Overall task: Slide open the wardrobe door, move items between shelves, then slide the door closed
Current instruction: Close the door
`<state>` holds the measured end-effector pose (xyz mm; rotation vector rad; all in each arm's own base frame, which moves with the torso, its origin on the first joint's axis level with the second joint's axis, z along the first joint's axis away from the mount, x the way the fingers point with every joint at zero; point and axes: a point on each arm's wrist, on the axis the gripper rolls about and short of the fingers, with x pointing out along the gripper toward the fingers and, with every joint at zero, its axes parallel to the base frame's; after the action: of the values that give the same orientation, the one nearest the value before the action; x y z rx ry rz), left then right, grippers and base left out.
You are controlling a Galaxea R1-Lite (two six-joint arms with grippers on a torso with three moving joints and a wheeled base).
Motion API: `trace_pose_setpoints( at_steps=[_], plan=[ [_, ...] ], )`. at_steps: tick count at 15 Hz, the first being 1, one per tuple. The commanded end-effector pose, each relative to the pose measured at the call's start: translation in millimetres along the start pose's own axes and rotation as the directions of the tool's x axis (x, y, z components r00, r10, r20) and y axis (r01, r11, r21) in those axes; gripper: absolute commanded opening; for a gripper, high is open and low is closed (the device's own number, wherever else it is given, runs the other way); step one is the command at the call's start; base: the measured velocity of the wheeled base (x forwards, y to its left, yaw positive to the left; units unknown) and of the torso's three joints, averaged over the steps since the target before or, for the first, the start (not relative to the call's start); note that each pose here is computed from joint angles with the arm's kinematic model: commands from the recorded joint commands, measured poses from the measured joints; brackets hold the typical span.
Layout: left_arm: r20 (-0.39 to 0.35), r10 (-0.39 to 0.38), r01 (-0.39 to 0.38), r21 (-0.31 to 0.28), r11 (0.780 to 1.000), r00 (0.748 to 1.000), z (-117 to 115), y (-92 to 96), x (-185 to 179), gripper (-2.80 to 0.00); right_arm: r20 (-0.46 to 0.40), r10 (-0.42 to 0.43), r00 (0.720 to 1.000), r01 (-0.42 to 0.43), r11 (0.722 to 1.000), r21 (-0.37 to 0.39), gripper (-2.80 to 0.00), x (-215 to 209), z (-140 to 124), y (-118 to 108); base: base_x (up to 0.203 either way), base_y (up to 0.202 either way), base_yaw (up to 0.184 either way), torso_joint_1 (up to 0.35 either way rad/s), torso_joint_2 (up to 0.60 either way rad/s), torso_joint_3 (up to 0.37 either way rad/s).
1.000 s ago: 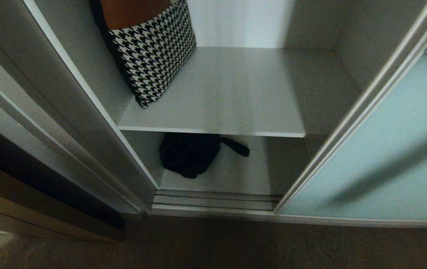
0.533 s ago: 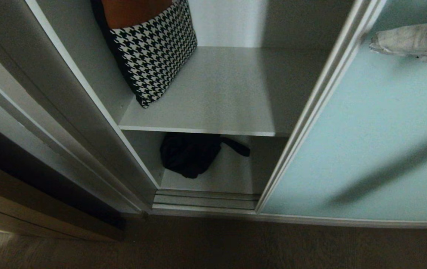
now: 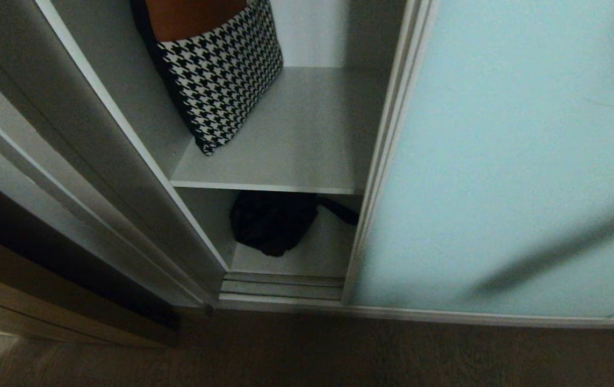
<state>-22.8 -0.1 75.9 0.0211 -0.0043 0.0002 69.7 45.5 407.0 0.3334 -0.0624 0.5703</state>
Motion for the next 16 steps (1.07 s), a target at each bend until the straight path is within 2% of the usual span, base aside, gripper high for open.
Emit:
trace_pose_setpoints(
  at_steps=[1, 2, 3, 5, 6, 8, 11, 13, 14, 15, 16],
  plan=[
    [-0.001, 0.000, 0.000, 0.000, 1.000, 1.000, 0, 0.0, 0, -2.80, 0.133, -0.157, 0.979, 0.163, 0.986, -0.031, -2.80, -37, 13, -6, 0.000, 0.000, 0.000, 0.000, 0.00, 0.000],
    [-0.001, 0.001, -0.001, 0.000, 1.000, 1.000, 0, 0.0, 0, -2.80, 0.172, -0.237, 0.956, 0.248, 0.967, -0.048, -2.80, -44, 16, -8, 0.000, 0.000, 0.000, 0.000, 0.00, 0.000],
    [-0.001, 0.001, -0.001, 0.000, 1.000, 1.000, 0, 0.0, 0, -2.80, 0.213, -0.328, 0.921, 0.349, 0.935, -0.070, -2.80, -49, 18, -10, 0.000, 0.000, 0.000, 0.000, 0.00, 0.000],
    [-0.001, 0.001, -0.001, 0.000, 1.000, 1.000, 0, 0.0, 0, -2.80, 0.289, -0.497, 0.818, 0.543, 0.833, -0.106, -2.80, -55, 21, -15, 0.000, 0.000, 0.000, 0.000, 0.00, 0.000],
    [-0.001, 0.000, 0.000, 0.000, 1.000, 1.000, 0, 0.0, 0, -2.80, 0.324, -0.576, 0.751, 0.635, 0.764, -0.116, -2.80, -58, 22, -17, 0.000, 0.000, 0.000, 0.000, 0.00, 0.000],
    [-0.001, 0.001, -0.001, 0.000, 1.000, 1.000, 0, 0.0, 0, -2.80, 0.384, -0.710, 0.590, 0.794, 0.597, -0.117, -2.80, -62, 23, -23, 0.000, 0.000, 0.000, 0.000, 0.00, 0.000],
    [-0.001, 0.001, -0.001, 0.000, 1.000, 1.000, 0, 0.0, 0, -2.80, 0.445, -0.841, 0.307, 0.950, 0.302, -0.086, -2.80, -67, 27, -41, 0.000, 0.000, 0.000, 0.000, 0.00, 0.000],
    [-0.001, 0.001, -0.001, 0.000, 1.000, 1.000, 0, 0.0, 0, -2.80, 0.484, -0.865, 0.131, 0.991, 0.121, -0.053, -2.80, -73, 34, -59, 0.000, 0.000, 0.000, 0.000, 0.00, 0.000],
    [-0.001, 0.001, -0.001, 0.000, 1.000, 1.000, 0, 0.0, 0, -2.80, 0.506, -0.862, 0.028, 0.999, 0.016, -0.028, -2.80, -79, 39, -72, 0.000, 0.000, 0.000, 0.000, 0.00, 0.000],
    [-0.001, 0.000, 0.000, 0.000, 1.000, 1.000, 0, 0.0, 0, -2.80, 0.522, -0.852, -0.044, 0.998, -0.058, -0.011, -2.80, -86, 45, -84, 0.000, 0.000, 0.000, 0.000, 0.00, 0.000],
    [-0.001, 0.000, 0.000, 0.000, 1.000, 1.000, 0, 0.0, 0, -2.80, 0.533, -0.840, -0.101, 0.993, -0.120, -0.002, -2.80, -93, 53, -103, 0.000, 0.000, 0.000, 0.000, 0.00, 0.000]
  ],
)
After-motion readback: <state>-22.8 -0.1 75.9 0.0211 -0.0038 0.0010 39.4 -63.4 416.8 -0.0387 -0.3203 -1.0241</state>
